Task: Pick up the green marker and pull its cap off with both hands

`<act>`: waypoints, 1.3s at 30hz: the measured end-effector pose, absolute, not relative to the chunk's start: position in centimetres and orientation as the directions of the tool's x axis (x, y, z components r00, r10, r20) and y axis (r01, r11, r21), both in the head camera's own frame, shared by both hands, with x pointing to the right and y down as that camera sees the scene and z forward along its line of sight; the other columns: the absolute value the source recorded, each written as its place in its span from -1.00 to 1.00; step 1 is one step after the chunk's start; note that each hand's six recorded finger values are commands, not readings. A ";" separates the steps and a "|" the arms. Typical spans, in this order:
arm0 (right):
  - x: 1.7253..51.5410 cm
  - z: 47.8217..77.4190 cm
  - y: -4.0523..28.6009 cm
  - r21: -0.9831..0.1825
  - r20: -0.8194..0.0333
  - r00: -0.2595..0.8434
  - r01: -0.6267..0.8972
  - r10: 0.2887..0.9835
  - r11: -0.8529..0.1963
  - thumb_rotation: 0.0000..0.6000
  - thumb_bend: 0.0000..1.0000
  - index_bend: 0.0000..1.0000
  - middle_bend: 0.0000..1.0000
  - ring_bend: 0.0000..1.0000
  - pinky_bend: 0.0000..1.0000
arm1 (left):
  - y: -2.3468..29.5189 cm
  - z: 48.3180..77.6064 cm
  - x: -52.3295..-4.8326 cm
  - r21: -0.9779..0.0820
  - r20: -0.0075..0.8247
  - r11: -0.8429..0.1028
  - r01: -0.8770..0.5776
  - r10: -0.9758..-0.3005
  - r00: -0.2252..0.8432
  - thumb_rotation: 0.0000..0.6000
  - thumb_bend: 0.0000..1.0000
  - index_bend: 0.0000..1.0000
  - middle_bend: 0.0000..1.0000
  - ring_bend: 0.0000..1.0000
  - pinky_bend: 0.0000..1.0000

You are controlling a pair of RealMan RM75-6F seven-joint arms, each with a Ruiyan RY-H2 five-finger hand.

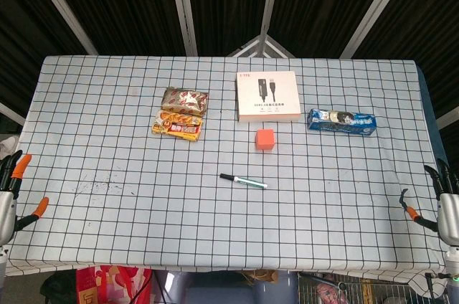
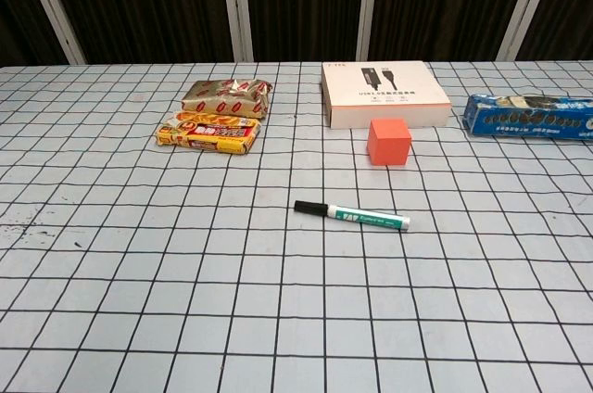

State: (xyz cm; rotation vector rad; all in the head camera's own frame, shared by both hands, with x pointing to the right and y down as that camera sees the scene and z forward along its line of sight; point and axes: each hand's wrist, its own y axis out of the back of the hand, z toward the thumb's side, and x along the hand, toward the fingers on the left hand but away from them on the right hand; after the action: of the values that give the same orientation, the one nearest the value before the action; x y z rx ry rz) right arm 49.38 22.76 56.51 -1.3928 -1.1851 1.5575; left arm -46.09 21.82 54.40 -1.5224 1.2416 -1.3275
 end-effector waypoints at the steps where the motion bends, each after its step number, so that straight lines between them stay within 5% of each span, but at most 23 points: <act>1: 49.4 56.5 22.8 -0.947 -0.321 -0.152 0.058 0.935 -0.316 1.00 -0.64 -0.66 -0.88 -0.77 -0.96 | 21.7 54.3 -46.0 -0.952 0.252 -0.246 -0.183 -0.968 -0.009 1.00 -0.19 -0.89 -0.97 -1.00 -1.00; 28: 43.6 57.0 21.1 -0.916 -0.394 -0.133 0.135 0.909 -0.377 1.00 -0.64 -0.51 -0.88 -0.81 -0.96 | 21.7 51.1 -44.3 -0.969 0.232 -0.233 -0.085 -0.973 0.020 1.00 -0.20 -0.90 -0.98 -1.00 -1.00; 39: 31.1 59.7 18.0 -0.870 -0.455 0.022 0.201 0.890 -0.450 1.00 -0.64 -0.29 -0.88 -0.81 -0.96 | 21.5 52.1 -44.3 -0.966 0.244 -0.245 -0.087 -0.969 0.026 1.00 -0.20 -0.90 -0.98 -1.00 -1.00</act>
State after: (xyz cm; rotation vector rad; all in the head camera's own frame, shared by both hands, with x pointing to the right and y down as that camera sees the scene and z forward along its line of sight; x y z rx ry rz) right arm 31.10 17.97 59.65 -1.7021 -1.1184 1.4711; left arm -44.35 21.45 52.07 -1.4659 1.1370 -1.3343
